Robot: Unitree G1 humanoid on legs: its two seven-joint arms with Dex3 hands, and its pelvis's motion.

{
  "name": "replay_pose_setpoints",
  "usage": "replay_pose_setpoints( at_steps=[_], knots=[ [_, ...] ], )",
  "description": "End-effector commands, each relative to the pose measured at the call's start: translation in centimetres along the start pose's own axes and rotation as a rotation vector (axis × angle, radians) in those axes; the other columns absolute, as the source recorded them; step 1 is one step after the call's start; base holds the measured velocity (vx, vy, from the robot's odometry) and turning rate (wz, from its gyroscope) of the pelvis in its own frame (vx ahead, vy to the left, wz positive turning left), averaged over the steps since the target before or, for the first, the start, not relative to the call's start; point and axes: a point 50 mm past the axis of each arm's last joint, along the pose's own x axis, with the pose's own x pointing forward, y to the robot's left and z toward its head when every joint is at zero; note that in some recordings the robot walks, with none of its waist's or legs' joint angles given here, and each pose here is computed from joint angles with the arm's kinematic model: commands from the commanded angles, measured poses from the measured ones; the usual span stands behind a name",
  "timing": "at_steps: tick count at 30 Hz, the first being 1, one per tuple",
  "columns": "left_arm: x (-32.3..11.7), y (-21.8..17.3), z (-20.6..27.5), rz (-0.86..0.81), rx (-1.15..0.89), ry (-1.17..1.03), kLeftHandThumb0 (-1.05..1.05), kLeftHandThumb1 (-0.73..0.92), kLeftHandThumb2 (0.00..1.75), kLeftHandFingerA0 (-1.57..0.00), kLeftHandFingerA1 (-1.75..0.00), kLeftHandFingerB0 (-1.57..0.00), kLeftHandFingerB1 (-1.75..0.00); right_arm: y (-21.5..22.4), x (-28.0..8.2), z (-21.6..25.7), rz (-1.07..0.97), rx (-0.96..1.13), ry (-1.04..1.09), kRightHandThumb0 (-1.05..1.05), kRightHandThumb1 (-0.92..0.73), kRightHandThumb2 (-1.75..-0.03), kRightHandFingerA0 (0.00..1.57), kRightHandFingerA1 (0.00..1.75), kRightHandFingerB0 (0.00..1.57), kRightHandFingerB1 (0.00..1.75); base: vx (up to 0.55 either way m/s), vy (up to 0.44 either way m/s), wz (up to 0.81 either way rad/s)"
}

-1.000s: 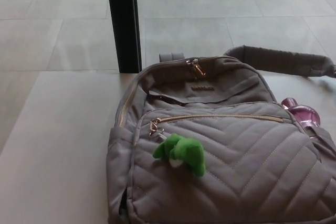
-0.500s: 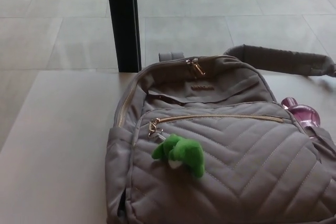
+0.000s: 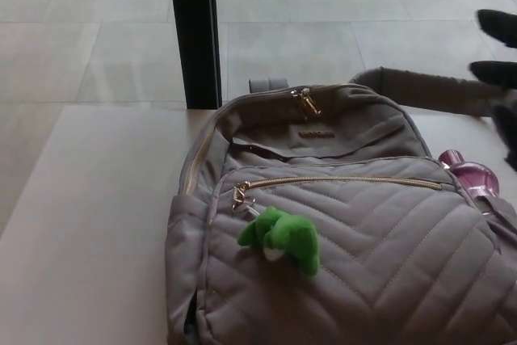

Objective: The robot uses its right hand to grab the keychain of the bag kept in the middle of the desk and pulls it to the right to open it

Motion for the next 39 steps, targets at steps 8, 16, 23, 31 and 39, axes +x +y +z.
replay_pose_setpoints(
  at_steps=[8, 16, 23, 31, 39],
  knots=[
    [-0.4, 1.0, 0.0, -0.026, 0.047, 0.013, -0.53, 0.69, 0.61, -0.56, -0.61, -0.44, -0.43, 8.3, 0.0, 4.0, 0.417, -0.157, 0.003, -0.84, -0.83, -0.66, 0.25, 0.51, 0.18, 0.30, 0.00, 0.000, 0.00],
    [-0.5, 1.2, -0.1, -0.035, 0.051, 0.014, -0.53, 0.68, 0.61, -0.59, -0.56, -0.44, -0.41, 8.4, 0.2, 2.8, 0.442, -0.262, 0.085, -0.82, -0.85, -0.66, 0.37, 0.52, 0.23, 0.30, 0.00, 0.000, 0.00],
    [-0.6, 1.1, -0.1, -0.071, 0.009, 0.007, -0.51, 0.69, 0.60, -0.53, -0.54, -0.41, -0.40, 8.9, 0.2, 2.9, 0.441, -0.283, 0.068, -0.90, -0.84, -0.66, 0.48, 0.47, 0.32, 0.30, 0.00, 0.000, 0.00],
    [-0.6, 1.1, -0.1, -0.099, -0.003, 0.004, -0.51, 0.70, 0.60, -0.53, -0.55, -0.40, -0.41, 10.3, 0.4, 3.8, 0.431, -0.381, -0.003, -0.94, -0.72, -1.11, 0.48, 0.63, 0.27, 0.47, 0.00, 0.000, 0.00],
    [-0.6, 0.9, -0.2, -0.111, 0.037, -0.001, -0.50, 0.72, 0.61, -0.54, -0.51, -0.38, -0.38, 11.6, -0.4, 4.7, 0.442, -0.416, -0.070, -0.95, -0.90, -0.67, 0.53, 0.62, 0.35, 0.39, 0.00, 0.000, 0.00]
  ],
)
